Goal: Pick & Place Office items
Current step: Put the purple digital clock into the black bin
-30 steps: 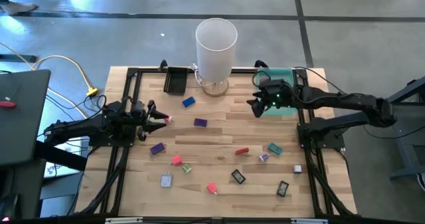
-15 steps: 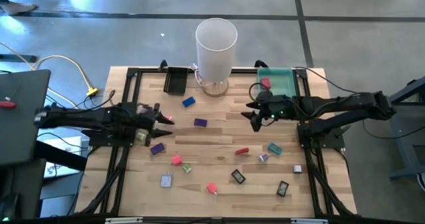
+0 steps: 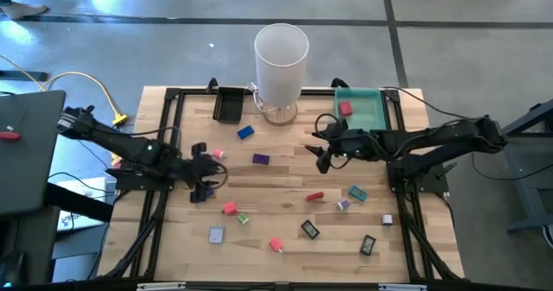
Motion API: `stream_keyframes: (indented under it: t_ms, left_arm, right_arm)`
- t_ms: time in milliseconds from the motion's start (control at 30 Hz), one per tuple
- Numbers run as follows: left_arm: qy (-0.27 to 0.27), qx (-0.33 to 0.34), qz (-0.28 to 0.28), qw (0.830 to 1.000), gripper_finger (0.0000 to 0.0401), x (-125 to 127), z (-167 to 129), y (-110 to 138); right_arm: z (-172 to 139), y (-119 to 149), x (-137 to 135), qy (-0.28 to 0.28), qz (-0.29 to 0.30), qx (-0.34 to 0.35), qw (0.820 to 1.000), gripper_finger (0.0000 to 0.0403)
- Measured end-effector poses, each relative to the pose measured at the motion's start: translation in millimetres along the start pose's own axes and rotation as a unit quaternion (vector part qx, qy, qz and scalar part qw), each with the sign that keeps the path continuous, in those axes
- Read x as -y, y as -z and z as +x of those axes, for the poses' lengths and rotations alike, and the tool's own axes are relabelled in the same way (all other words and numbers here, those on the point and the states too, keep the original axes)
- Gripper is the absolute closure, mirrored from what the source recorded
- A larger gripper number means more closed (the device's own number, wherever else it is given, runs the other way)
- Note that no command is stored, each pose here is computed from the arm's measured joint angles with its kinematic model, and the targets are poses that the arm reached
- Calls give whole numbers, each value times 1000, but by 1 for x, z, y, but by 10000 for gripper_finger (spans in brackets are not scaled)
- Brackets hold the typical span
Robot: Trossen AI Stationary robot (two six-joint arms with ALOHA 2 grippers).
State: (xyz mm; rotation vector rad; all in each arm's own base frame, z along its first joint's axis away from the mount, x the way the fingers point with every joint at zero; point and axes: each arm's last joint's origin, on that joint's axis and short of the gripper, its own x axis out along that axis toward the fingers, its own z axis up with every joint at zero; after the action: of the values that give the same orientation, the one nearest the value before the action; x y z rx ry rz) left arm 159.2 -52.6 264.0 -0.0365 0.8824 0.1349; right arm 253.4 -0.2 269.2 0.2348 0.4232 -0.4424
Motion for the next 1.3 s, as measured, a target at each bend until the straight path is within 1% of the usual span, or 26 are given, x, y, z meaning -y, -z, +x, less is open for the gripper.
stream_keyframes:
  t_ms: [100, 233, 300, 467, 567, 667, 833, 933, 1033, 1167, 1300]
  left_arm:
    - [-20, -53, -17, 998, 200, 5, 6, 3]
    - [-15, -85, -7, 996, 200, 12, 14, 6]
    - [-15, -91, -7, 996, 200, 15, 18, 6]
    - [-26, -102, -46, 993, 200, 17, 24, 6]
    - [-27, -101, -49, 993, 200, 19, 27, 5]
    - [-23, -93, -53, 994, 200, 21, 29, 3]
    - [-6, -58, -100, 993, 200, 24, 30, -4]
    - [3, -44, -100, 994, 200, 26, 30, -7]
    - [7, -40, -83, 996, 200, 26, 30, -8]
    - [5, -41, -106, 993, 200, 26, 30, -8]
    - [7, -42, -111, 993, 200, 26, 30, -8]
  right_arm:
    - [8, 5, 0, 8, -6, -15, 1000, 176]
    - [13, 8, -2, 6, -9, -23, 1000, 176]
    - [13, 8, -3, -12, -8, -29, 999, 176]
    - [9, 7, -5, -61, -5, -41, 997, 176]
    - [9, 7, -6, -87, -16, -50, 995, 176]
    - [9, 7, -7, -92, -28, -49, 994, 176]
    - [9, 5, -7, -95, -36, -35, 994, 176]
    - [9, 4, -8, -99, -36, -30, 994, 176]
    - [9, 5, -8, -98, -38, -35, 994, 176]
    - [9, 5, -8, -98, -38, -36, 994, 176]
    - [8, 5, -9, -101, -38, -33, 994, 176]
